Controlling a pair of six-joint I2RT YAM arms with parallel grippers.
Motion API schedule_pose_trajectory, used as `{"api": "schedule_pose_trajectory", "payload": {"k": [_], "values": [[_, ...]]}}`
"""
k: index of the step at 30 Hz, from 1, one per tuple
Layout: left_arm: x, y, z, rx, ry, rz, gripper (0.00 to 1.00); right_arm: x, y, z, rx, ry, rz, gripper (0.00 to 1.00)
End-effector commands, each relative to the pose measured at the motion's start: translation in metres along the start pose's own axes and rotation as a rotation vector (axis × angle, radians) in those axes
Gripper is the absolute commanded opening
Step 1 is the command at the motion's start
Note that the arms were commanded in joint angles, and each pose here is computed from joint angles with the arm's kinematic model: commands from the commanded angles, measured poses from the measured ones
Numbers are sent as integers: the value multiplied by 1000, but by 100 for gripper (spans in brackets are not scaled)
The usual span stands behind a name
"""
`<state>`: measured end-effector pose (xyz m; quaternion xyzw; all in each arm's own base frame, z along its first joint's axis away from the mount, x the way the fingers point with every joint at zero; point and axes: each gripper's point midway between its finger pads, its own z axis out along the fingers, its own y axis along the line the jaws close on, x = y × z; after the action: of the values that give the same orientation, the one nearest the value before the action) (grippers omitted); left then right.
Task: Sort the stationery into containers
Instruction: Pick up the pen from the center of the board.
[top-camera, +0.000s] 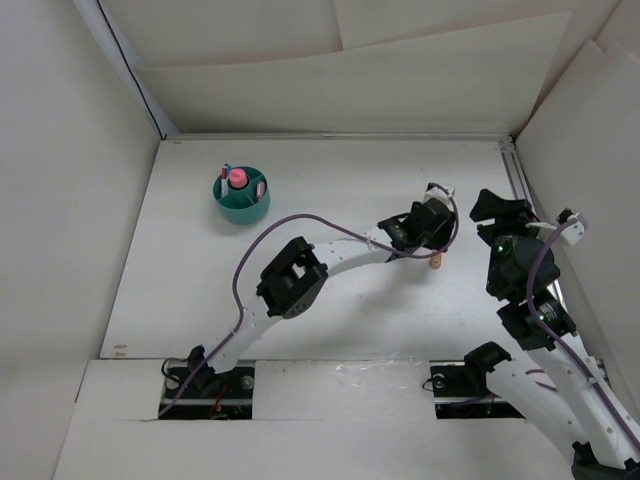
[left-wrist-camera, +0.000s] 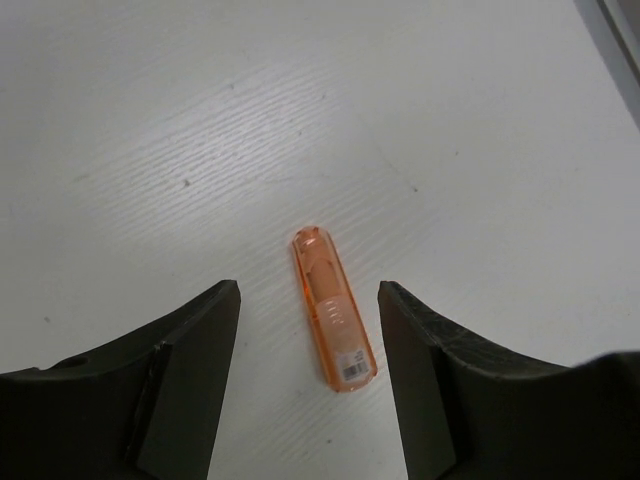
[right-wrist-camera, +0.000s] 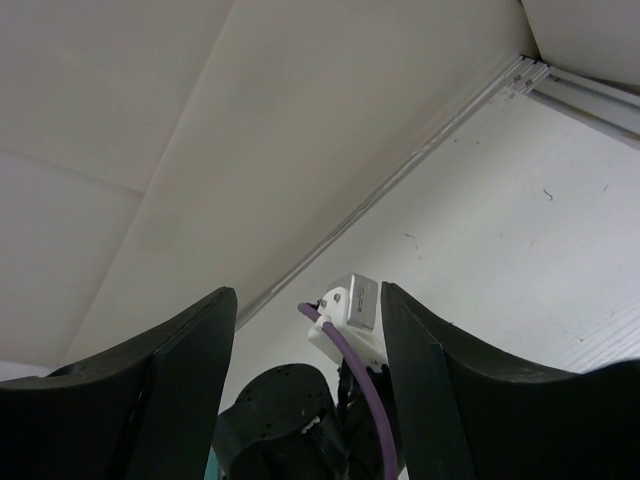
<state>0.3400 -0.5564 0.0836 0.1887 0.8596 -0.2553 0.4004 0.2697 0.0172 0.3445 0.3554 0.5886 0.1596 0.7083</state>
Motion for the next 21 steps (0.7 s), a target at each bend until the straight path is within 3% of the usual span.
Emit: {"api": "schedule_pose_trajectory", "payload": {"k": [1,17,21], "values": [[-15,-20,3,30,-32,-7,54,-7,5,0,-13,-13,20,66],[3,-28,34,1,-44,48,52,1,19,0,-86,27,-14,66],[7,-23,38,-22,-44,60,45,0,21,-1,-98,28,-8,65]]}}
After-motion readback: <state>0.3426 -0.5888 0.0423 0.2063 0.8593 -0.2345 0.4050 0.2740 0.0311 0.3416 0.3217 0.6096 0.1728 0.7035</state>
